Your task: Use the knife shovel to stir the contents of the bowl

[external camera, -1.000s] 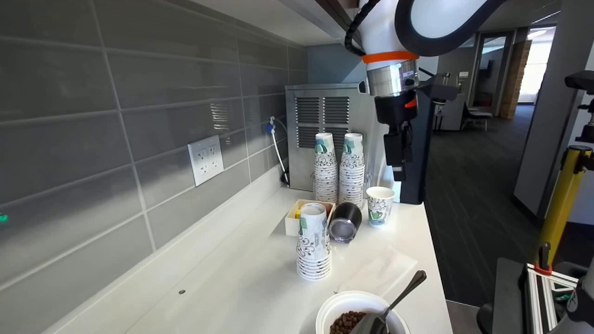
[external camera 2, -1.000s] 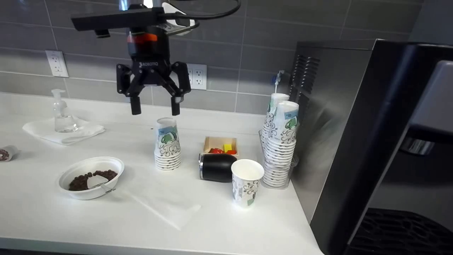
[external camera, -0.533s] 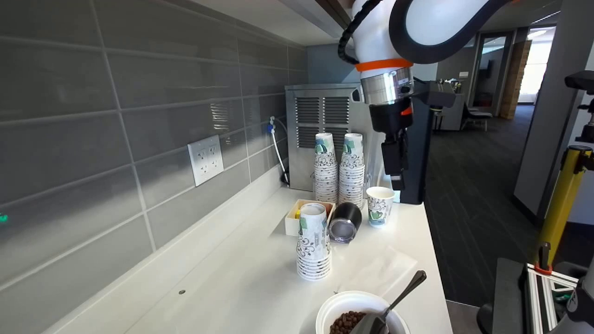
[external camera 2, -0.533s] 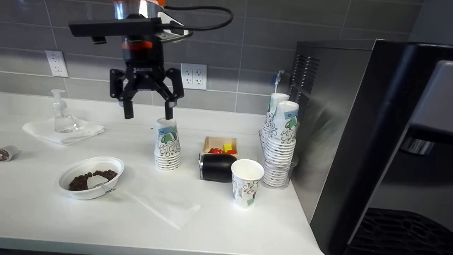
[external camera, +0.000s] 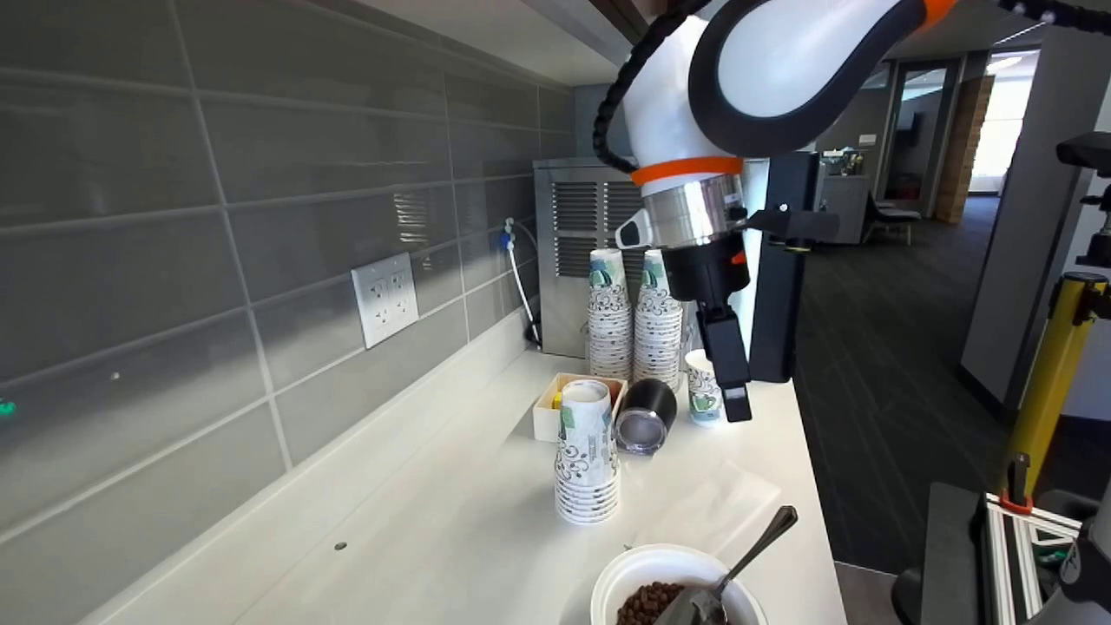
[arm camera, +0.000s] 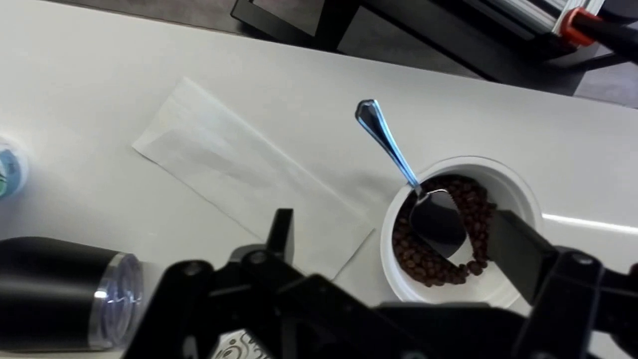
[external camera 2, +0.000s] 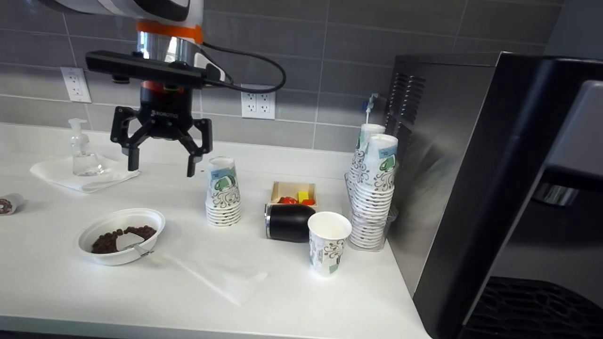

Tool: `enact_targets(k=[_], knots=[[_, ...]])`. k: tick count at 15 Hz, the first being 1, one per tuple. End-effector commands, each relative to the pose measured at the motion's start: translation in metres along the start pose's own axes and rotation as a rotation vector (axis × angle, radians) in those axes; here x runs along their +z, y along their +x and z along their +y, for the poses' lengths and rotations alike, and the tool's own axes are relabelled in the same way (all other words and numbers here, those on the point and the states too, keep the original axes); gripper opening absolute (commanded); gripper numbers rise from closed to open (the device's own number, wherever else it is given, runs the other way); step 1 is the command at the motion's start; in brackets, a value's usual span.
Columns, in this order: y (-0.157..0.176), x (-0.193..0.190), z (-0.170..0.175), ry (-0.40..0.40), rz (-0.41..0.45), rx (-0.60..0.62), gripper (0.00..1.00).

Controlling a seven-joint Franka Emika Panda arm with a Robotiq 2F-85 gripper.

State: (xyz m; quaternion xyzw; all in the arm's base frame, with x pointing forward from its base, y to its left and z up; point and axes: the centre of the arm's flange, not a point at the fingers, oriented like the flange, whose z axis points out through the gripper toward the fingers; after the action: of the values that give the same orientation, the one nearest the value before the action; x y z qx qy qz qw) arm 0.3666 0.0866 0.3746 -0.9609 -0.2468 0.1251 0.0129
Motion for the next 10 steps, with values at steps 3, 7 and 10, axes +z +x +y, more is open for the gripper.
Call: enact_targets(k=[3,7,10], knots=[[0.017,0.051,-0.001,0.125,-0.061,-0.062,1.00],[0.022,0.088,0.005,0.173,-0.122,-0.047,1.00],[0.025,0.110,0.009,0.207,-0.139,-0.041,1.00]])
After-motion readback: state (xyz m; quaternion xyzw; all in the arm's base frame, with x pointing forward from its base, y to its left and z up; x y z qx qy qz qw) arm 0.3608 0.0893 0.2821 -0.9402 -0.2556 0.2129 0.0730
